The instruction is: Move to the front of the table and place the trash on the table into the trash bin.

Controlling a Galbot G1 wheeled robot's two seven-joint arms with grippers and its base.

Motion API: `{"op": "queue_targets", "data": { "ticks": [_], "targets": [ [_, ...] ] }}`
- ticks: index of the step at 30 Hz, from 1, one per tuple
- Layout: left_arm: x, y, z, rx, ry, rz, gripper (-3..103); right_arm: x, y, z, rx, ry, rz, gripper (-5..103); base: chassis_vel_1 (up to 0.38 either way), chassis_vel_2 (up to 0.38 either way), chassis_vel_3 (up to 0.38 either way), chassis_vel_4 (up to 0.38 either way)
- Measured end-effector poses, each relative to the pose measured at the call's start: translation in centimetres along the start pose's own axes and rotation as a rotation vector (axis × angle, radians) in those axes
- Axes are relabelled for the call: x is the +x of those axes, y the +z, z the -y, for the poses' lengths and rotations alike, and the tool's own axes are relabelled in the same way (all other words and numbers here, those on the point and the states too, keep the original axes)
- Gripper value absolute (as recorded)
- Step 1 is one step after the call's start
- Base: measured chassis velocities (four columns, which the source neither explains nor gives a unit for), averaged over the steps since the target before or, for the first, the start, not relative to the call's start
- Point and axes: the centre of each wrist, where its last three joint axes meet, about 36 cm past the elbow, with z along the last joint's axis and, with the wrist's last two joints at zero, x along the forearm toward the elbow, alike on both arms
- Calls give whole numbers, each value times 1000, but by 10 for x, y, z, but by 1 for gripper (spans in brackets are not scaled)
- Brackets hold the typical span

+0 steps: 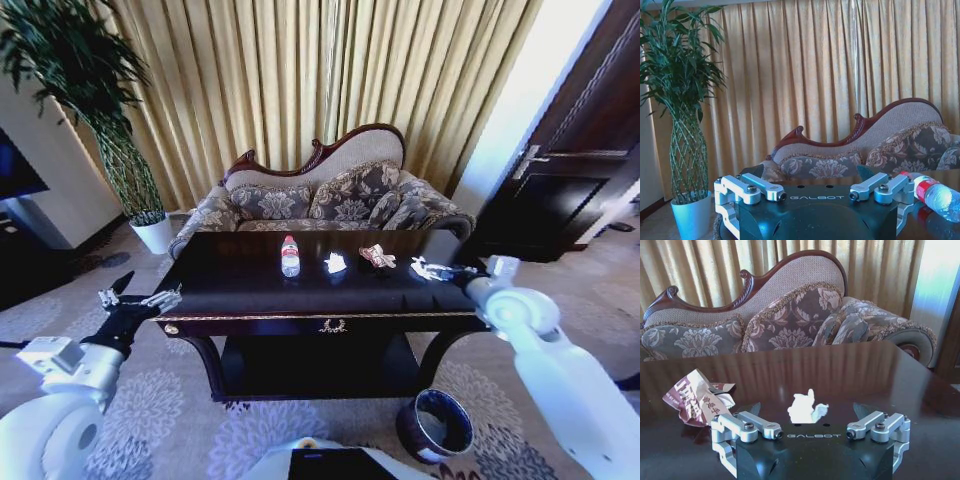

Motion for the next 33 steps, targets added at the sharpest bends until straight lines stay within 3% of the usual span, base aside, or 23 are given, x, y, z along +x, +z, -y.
{"op": "queue_targets", "data": {
  "ticks": [12, 33],
  "targets": [
    [-1, 0, 1, 5, 6, 0, 100, -27, 0, -11, -10, 14, -31, 100, 0, 0, 0, 0],
    [-2, 2, 4, 15, 22, 4, 100, -57, 15, -6, -57, 2, -87, 100, 0, 0, 0, 0]
  ]
}}
